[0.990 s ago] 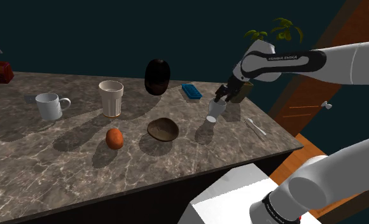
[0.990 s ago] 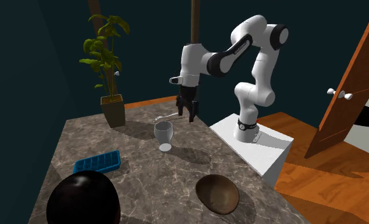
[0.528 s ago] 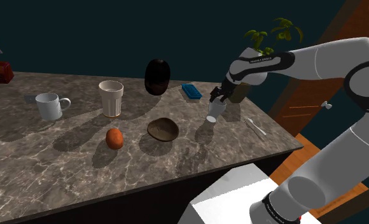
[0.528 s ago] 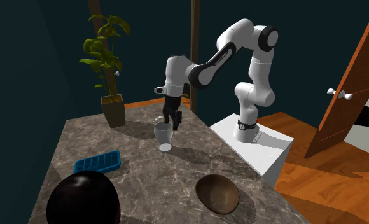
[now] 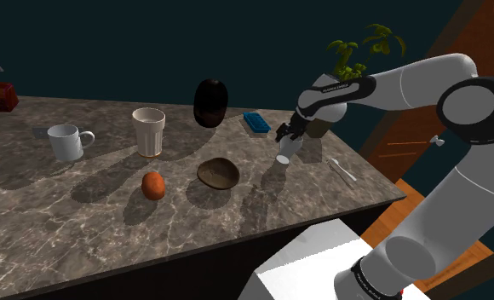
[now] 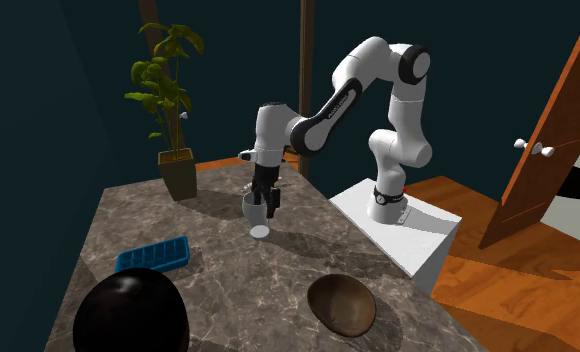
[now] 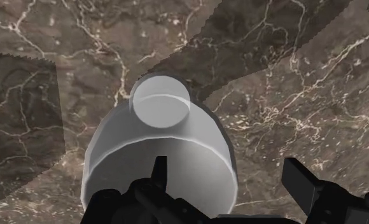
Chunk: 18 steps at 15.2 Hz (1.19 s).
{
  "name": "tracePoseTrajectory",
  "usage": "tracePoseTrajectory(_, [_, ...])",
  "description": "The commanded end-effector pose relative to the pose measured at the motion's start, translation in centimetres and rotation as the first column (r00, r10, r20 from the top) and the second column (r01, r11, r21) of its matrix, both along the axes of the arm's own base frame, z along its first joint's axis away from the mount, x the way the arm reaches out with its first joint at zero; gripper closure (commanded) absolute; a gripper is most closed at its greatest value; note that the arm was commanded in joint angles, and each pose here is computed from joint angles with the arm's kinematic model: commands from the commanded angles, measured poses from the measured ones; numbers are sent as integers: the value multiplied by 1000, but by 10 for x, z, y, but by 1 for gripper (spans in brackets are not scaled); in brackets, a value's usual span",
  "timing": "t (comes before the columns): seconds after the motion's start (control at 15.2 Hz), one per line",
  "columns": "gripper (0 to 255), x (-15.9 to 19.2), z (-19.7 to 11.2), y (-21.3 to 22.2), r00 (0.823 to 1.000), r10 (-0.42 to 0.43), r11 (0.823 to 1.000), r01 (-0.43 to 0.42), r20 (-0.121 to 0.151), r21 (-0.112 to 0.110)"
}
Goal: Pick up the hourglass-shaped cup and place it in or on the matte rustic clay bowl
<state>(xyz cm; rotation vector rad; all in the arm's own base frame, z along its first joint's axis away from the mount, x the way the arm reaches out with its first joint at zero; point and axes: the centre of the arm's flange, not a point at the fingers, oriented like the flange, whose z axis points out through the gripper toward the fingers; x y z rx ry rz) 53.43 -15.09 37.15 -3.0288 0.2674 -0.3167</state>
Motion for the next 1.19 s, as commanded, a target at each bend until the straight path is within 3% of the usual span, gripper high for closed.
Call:
tracePoseTrajectory(0.0, [0, 1, -4, 1, 1000, 0, 1000, 0, 0, 0])
tracePoseTrajectory(0.4, [0, 1, -4, 1, 1000, 0, 1000, 0, 0, 0])
tracePoseTrajectory(0.46, [255, 1, -4, 1, 1000, 0, 1000, 0, 0, 0])
tracePoseTrajectory(1.12, [255, 1, 1, 1, 1000, 0, 1000, 0, 0, 0])
